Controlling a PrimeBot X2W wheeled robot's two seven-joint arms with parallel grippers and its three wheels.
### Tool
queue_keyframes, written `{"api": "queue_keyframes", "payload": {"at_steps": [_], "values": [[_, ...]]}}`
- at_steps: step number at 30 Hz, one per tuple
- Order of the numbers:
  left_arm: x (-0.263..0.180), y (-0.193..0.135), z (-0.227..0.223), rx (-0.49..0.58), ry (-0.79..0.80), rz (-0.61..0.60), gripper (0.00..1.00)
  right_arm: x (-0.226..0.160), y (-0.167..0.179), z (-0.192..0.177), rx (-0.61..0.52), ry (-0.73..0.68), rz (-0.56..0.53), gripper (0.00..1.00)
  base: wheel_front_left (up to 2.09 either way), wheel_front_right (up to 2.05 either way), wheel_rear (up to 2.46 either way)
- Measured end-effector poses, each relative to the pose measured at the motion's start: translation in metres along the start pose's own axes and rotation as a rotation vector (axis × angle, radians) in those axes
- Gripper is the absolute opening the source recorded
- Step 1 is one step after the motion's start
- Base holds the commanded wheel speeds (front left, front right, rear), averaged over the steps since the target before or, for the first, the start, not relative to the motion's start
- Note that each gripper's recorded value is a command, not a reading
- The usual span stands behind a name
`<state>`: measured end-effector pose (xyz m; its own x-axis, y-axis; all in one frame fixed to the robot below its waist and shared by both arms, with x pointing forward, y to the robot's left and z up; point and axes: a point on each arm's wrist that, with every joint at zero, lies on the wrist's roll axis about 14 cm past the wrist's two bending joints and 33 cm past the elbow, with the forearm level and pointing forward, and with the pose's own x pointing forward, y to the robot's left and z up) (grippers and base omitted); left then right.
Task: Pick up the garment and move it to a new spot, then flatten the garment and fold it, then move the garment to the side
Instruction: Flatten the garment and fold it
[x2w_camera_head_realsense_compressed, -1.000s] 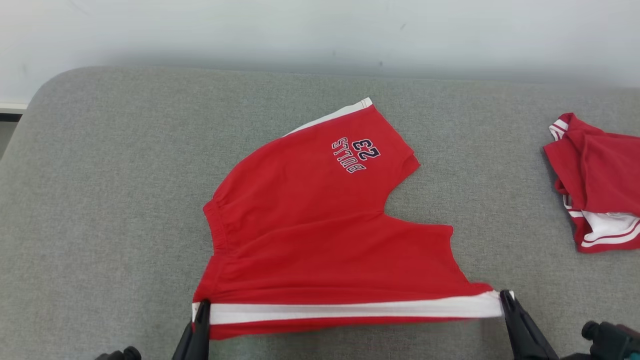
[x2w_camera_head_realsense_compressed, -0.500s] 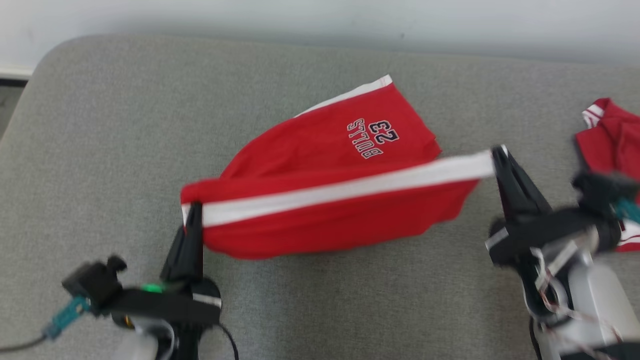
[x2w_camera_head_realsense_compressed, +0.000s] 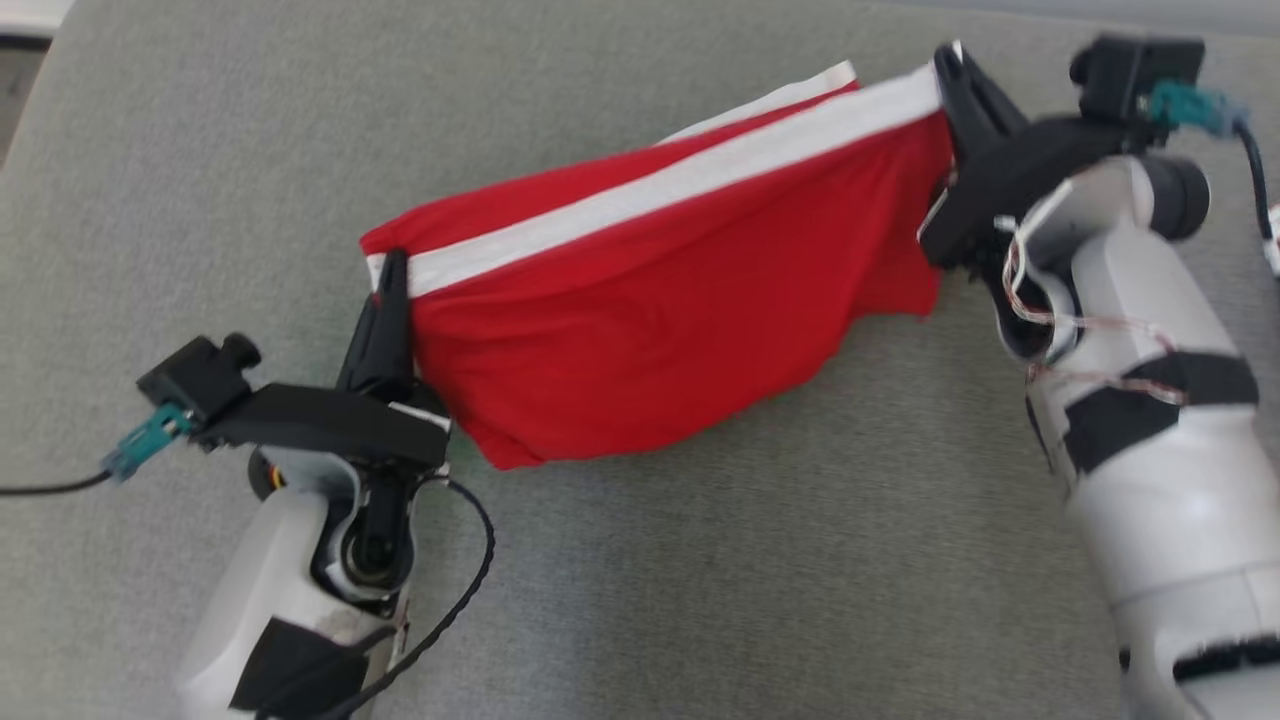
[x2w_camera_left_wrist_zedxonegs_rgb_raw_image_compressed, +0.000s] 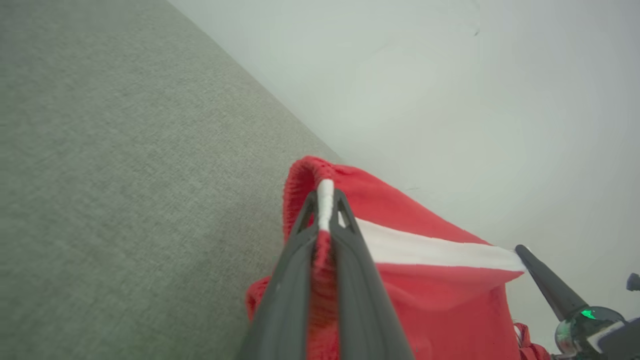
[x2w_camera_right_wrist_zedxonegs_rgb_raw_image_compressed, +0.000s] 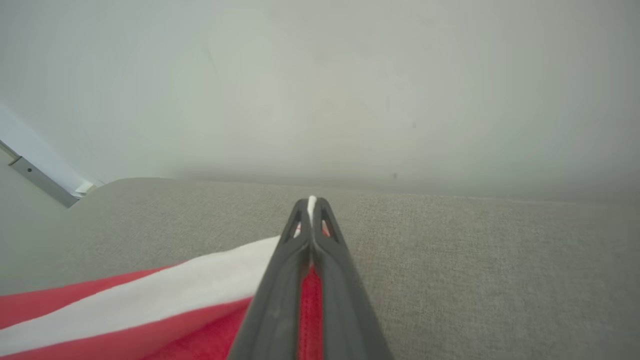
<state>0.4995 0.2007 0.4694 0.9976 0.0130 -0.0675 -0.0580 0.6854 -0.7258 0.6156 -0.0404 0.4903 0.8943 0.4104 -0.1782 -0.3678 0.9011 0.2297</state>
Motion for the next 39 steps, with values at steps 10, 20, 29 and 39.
{"api": "queue_keyframes", "payload": {"at_steps": [10,20,29,39], "values": [[0.011,0.015,-0.013,0.003,0.041,0.043,0.00,0.044,0.007,-0.040,-0.045,0.098,0.011,0.00,0.00,0.00,0.00],[0.002,0.015,-0.016,0.021,0.057,0.050,1.00,0.042,0.012,-0.039,-0.036,0.059,0.002,1.00,0.00,0.00,0.00],[-0.031,0.014,0.019,0.115,-0.036,0.027,1.00,0.008,0.009,-0.021,-0.010,-0.001,-0.034,1.00,0.00,0.00,0.00],[-0.092,0.012,0.066,0.334,-0.225,0.051,1.00,-0.040,-0.006,-0.029,-0.030,0.010,-0.078,1.00,0.00,0.00,0.00]]}}
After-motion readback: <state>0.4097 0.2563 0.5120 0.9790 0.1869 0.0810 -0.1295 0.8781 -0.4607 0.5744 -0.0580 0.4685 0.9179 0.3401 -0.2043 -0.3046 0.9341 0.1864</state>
